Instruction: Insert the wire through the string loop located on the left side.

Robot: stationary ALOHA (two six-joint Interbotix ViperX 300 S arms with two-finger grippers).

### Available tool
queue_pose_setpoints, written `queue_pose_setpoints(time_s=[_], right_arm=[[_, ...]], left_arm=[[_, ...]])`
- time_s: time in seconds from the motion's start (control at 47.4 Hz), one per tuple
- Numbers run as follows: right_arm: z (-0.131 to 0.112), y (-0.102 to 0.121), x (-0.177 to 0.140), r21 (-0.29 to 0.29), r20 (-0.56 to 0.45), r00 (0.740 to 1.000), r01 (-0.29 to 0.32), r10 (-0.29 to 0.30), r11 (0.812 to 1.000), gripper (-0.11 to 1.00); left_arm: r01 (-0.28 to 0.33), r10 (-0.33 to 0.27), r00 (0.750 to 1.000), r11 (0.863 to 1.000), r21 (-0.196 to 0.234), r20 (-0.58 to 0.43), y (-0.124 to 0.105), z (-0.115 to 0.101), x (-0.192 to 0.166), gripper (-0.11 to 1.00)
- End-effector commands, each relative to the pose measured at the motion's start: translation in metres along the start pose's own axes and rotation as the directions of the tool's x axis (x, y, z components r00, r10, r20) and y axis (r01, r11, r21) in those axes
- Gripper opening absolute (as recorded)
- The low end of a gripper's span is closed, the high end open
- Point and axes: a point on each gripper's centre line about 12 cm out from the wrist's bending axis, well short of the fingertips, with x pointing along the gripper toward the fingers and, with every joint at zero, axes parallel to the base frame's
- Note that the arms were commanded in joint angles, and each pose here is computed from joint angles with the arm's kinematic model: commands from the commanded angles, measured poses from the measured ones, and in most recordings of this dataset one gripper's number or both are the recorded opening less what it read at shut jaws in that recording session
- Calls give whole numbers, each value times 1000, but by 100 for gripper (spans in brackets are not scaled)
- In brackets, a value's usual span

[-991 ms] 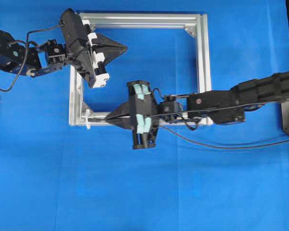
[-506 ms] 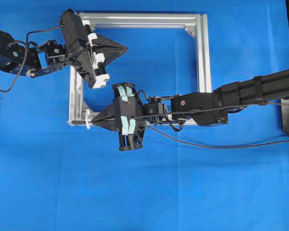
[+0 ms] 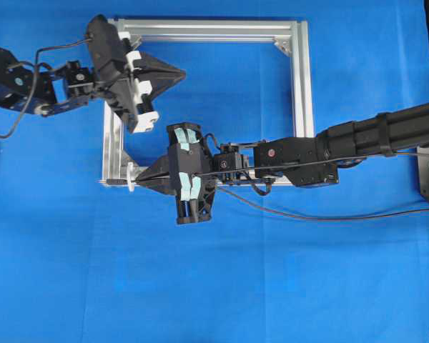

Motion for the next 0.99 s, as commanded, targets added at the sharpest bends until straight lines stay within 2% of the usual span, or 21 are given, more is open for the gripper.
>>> queue_pose_setpoints(time_s=[0.0,0.422,0.717,0.97], right_arm=[[17,-1,-2,2,42,999,2,-2,1000,0],[17,-1,-2,1,46,999,1,-1,1000,0],[17,-1,-2,2,45,999,1,-2,1000,0],[17,-1,-2,2,46,999,1,-1,1000,0]], left_arm=[[4,-4,1000,1000,0,30,-1,9,-12,0],[6,-6,1000,1000,2,-8,4,-14,-85,0],[28,-28,999,1000,10,-31,1,-24,-107,0],[52,-51,996,999,15,-69,-5,-28,-110,0]])
